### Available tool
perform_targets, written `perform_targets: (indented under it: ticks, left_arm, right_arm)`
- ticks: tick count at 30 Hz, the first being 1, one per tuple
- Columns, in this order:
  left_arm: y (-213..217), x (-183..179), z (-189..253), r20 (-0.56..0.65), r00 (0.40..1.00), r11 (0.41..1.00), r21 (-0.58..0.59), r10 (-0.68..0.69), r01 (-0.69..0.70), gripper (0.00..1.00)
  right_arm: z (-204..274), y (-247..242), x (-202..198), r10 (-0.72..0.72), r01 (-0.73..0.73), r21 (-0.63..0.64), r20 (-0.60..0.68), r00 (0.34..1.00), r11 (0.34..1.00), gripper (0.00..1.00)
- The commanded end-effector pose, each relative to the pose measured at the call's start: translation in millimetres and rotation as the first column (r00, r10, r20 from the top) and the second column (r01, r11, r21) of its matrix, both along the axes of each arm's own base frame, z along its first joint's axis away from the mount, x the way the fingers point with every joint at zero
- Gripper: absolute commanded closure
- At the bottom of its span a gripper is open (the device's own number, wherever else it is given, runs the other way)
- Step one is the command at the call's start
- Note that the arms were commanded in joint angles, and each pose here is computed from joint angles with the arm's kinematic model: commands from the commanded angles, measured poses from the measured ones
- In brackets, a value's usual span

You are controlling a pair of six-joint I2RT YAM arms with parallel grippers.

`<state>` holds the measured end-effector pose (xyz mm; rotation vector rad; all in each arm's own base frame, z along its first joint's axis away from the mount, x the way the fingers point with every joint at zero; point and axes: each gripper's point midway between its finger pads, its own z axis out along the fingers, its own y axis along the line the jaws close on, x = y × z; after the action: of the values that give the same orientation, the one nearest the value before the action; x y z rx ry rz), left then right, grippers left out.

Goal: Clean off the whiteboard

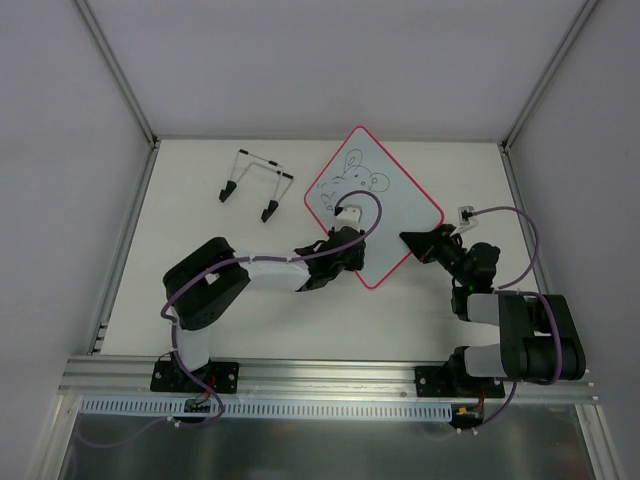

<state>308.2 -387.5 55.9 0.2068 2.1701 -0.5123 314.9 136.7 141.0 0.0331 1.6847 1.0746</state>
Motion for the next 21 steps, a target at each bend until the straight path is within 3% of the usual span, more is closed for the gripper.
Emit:
perform_targets:
  ticks: [1,6,15,21]
  left_arm:
    - [-33,-17,18,0.035,0.986,0.986,-0.033,-0.165,0.166,1.0]
    - [-34,-6,36,0.114,0.973,0.98,0.009,-0.2,0.201,1.0]
    - [-9,66,85,0.205,0.966,0.987,-0.016,-0.155,0.161,1.0]
    - [16,105,85,0.187,0.973,0.99,-0.023,-0.131,0.138,1.0]
  right_arm:
    - [21,53,-62,0.394,-0.396,0.023,0.069,0.917,0.918,1.0]
    - [14,56,-73,0.415,-0.417,0.039,0.039,0.909,0.908,1.0]
    - [13,62,-81,0.457,-0.458,0.043,0.03,0.889,0.888,1.0]
    - [13,69,-85,0.493,-0.494,0.037,0.032,0.869,0.869,1.0]
